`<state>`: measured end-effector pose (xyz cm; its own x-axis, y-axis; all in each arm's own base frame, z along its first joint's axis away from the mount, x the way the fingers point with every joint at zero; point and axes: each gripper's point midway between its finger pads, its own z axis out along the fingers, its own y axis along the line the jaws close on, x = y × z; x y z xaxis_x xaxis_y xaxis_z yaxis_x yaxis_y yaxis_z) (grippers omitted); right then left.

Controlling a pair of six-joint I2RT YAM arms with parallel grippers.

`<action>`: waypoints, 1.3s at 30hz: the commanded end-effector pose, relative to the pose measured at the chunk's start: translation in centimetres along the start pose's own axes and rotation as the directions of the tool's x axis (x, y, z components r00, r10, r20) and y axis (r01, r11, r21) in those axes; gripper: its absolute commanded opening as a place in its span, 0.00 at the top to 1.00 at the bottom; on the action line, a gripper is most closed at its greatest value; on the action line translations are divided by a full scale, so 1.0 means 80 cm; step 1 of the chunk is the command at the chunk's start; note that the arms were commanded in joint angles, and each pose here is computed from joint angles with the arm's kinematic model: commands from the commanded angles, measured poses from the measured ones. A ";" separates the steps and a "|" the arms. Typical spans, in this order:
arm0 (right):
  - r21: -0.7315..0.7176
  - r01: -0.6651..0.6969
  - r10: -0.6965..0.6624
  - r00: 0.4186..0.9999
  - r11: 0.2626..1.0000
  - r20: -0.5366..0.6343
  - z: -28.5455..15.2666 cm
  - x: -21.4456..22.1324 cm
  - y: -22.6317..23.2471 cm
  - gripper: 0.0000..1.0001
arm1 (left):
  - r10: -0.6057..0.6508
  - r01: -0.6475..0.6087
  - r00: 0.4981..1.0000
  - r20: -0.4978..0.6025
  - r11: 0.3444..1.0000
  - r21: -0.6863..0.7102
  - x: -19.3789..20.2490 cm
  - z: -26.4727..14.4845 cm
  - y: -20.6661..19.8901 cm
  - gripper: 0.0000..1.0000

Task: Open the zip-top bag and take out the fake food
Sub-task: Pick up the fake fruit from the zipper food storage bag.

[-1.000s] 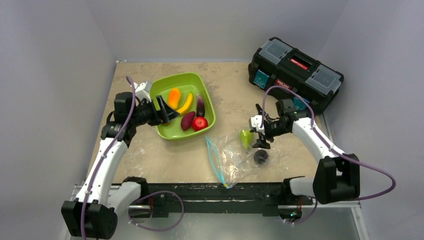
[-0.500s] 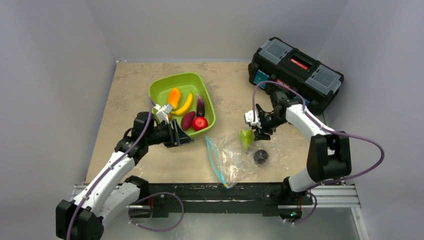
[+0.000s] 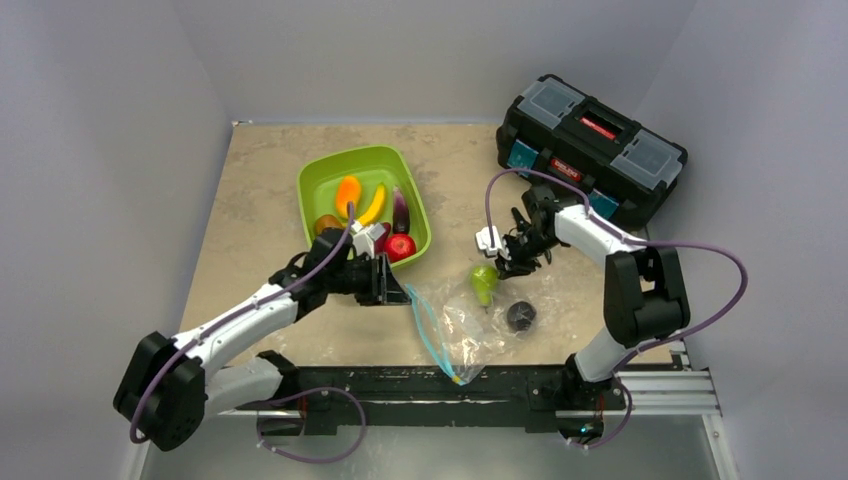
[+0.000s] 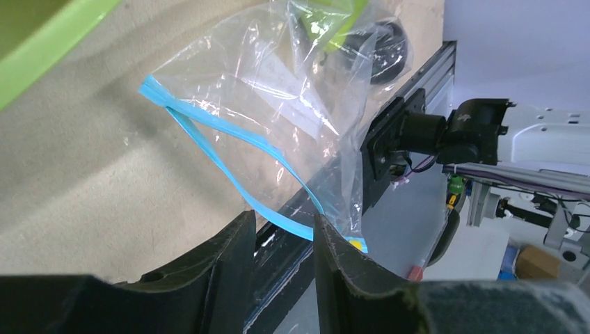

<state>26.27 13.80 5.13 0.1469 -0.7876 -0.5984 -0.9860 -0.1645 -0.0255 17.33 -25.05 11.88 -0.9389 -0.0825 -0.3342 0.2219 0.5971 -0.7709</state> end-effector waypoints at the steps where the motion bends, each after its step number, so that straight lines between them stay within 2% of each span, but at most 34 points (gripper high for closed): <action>1: 0.012 -0.020 0.020 1.000 1.000 0.004 -0.001 -0.006 -0.009 0.86 | 0.028 -0.028 1.000 0.014 0.999 0.022 -0.010 0.017 -0.018 0.64; 13: 0.038 -0.139 0.137 0.989 0.990 0.047 0.012 -0.004 0.014 0.95 | 0.014 -0.014 0.997 -0.074 1.000 0.005 0.008 0.052 -0.028 0.40; 18: 0.051 -0.156 0.153 0.987 0.986 0.056 0.011 -0.005 0.021 0.96 | -0.011 0.011 0.997 -0.074 1.000 -0.004 0.005 0.066 -0.029 0.41; 21: 0.067 -0.153 0.148 0.986 0.986 0.071 0.007 -0.010 0.022 0.96 | -0.029 0.028 0.998 -0.063 0.999 -0.022 0.002 0.070 -0.029 0.46; 25: 0.079 -0.153 0.146 0.985 0.985 0.093 0.004 -0.017 0.020 0.99 | -0.068 0.059 0.993 -0.092 0.994 -0.094 0.008 0.078 -0.014 0.50; 33: 0.124 -0.174 0.161 0.981 0.977 0.112 -0.001 -0.022 0.016 1.00 | -0.102 0.086 0.982 -0.158 0.990 -0.109 0.025 0.097 -0.006 0.50; 35: 0.130 -0.174 0.159 0.981 0.976 0.114 -0.002 -0.022 0.017 1.00 | -0.098 0.082 0.982 -0.160 0.991 -0.102 0.024 0.100 -0.006 0.55; 39: 0.146 -0.193 0.177 0.978 0.970 0.114 -0.006 -0.018 0.020 1.00 | -0.048 0.047 0.986 -0.158 0.999 -0.007 0.016 0.107 -0.027 1.00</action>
<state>24.37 14.20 5.36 -0.0366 -0.7572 -0.6522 -0.9986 0.0530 -0.0055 16.46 -30.63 5.45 -0.9929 -0.0084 -0.1191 0.0788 0.7032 -0.7066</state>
